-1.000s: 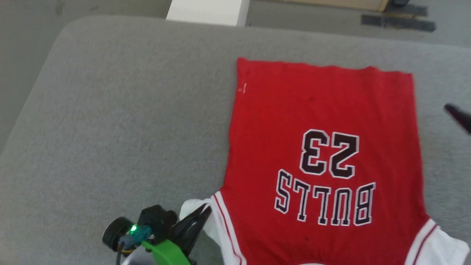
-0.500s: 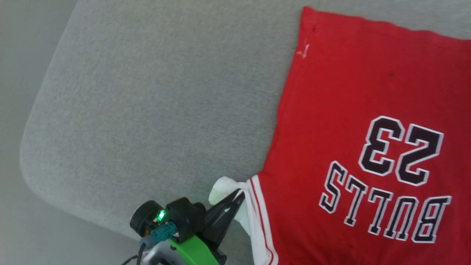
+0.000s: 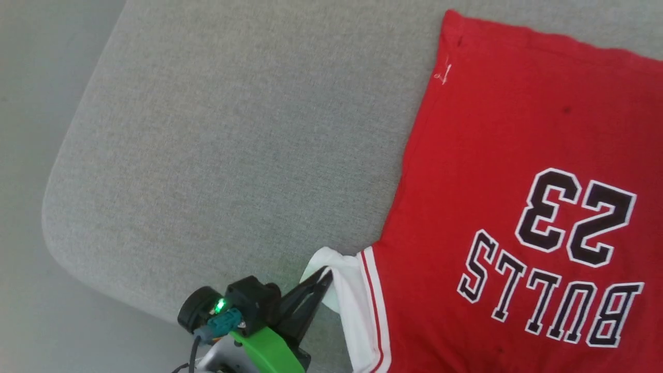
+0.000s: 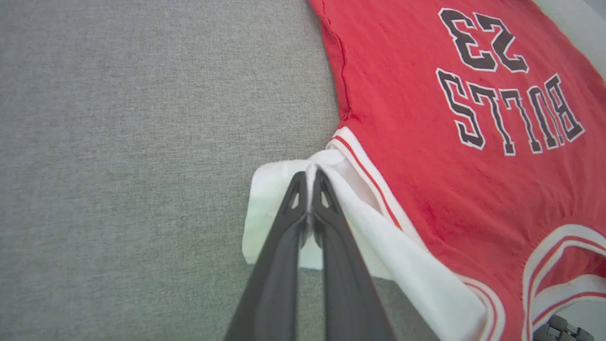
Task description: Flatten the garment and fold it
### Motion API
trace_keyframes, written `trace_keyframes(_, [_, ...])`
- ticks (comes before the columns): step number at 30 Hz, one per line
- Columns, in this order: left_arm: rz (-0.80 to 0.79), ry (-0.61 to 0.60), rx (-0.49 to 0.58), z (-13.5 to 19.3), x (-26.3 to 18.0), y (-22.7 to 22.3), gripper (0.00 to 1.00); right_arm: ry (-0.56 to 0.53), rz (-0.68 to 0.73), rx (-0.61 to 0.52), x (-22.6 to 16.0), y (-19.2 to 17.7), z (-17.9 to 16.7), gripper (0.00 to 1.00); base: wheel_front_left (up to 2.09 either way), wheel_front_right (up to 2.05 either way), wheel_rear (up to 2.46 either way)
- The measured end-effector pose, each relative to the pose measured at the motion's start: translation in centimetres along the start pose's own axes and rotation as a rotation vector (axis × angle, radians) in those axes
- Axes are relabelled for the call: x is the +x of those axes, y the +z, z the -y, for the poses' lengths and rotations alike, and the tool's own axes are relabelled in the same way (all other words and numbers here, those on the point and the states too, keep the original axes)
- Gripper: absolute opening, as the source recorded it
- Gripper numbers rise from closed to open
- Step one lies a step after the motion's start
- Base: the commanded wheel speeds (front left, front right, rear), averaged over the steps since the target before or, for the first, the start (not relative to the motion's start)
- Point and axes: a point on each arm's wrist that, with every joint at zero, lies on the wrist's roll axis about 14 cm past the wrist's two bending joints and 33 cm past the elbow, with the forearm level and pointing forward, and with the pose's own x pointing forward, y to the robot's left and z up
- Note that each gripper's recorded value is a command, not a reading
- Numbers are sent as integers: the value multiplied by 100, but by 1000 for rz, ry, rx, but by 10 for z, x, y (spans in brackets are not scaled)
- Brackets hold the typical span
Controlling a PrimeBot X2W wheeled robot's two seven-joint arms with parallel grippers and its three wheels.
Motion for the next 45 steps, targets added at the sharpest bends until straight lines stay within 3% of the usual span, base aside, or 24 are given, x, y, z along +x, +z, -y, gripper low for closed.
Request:
trace_keyframes(8, [12, 27, -43, -9, -17, -8, 0, -44, -41, 9, -37, -55, 23, 0, 0, 0, 0])
trace_keyframes(22, [102, -34, -32, 8, -36, 0, 0, -65, -122, 107, -149, -196, 55, 0, 0, 0, 0])
trace_keyframes(31, [180, -86, 1, 23, -34, 21, 0, -76, -243, 206, -211, -290, 42, 0, 0, 0, 0])
trace_keyframes(38, [171, -87, -5, 22, -28, 22, 0, -69, -333, 218, -211, -319, 27, 0, 0, 0, 0])
trace_keyframes(39, [169, -87, -5, 22, -27, 22, 0, -66, -331, 215, -209, -318, 26, 21, 0, 0, 0])
trace_keyframes(40, [169, -87, -6, 21, -26, 23, 0, -68, -325, 208, -207, -315, 26, 96, 0, 0, 0])
trace_keyframes(43, [173, -85, -6, 20, -24, 25, 0, -68, -293, 183, -202, -299, 28, 100, 0, 0, 0])
trace_keyframes(45, [178, -80, -7, 19, -24, 27, 0, -49, -206, 161, -197, -266, 28, 100, 0, 0, 0])
